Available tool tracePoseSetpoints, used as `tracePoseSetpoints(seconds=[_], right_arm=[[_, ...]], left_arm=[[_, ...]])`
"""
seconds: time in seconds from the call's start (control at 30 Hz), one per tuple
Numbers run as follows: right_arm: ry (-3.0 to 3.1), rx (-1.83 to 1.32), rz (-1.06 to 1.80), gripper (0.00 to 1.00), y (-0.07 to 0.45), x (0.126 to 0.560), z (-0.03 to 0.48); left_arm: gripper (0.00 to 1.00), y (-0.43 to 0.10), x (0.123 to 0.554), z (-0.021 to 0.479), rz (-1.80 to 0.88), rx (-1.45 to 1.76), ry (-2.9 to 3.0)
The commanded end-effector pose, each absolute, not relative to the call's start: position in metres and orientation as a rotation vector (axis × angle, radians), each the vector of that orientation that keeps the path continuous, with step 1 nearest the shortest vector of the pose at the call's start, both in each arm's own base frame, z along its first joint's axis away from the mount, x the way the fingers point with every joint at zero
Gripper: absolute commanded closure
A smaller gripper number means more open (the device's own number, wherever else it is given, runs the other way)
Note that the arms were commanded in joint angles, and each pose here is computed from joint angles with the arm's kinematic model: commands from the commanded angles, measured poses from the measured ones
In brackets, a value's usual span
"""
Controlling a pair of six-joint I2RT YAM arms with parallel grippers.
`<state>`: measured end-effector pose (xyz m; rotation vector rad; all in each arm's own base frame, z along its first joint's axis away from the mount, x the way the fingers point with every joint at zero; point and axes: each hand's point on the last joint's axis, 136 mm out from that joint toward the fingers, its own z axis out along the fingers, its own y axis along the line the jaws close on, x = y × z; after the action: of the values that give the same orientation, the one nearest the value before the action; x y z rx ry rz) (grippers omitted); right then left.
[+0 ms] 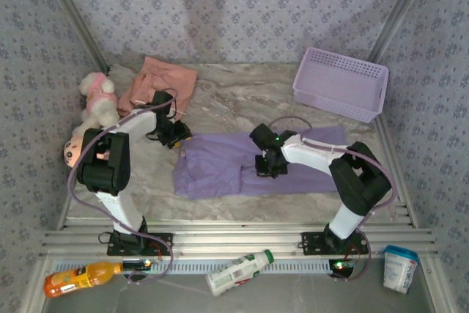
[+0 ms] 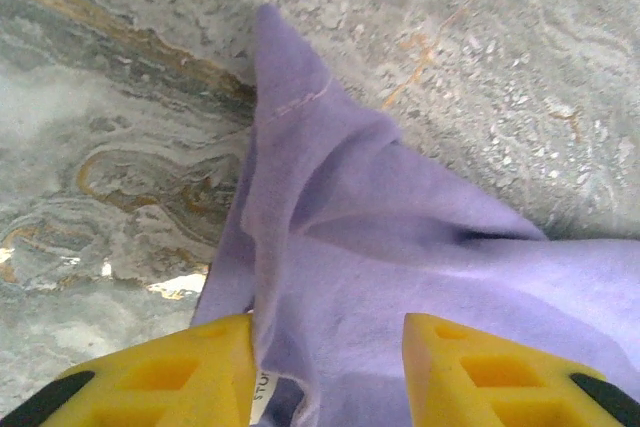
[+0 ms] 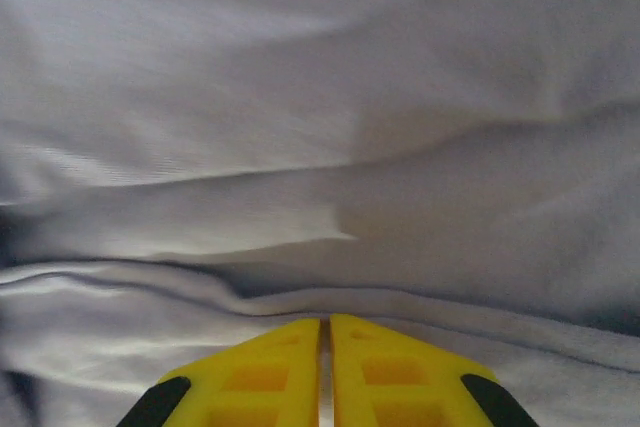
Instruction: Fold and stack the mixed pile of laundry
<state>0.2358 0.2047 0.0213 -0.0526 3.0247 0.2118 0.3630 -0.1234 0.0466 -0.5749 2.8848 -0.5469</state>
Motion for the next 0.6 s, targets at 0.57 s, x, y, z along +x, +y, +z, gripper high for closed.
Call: tracePoseSetpoints(seconds=[0.57], right_arm=[[3.030,0.342,0.152,0.89,0.154,0.234,-0.001]], left_arm=[[1.00,-0.120,0.413,0.105,-0.481,-0.537,2.719]])
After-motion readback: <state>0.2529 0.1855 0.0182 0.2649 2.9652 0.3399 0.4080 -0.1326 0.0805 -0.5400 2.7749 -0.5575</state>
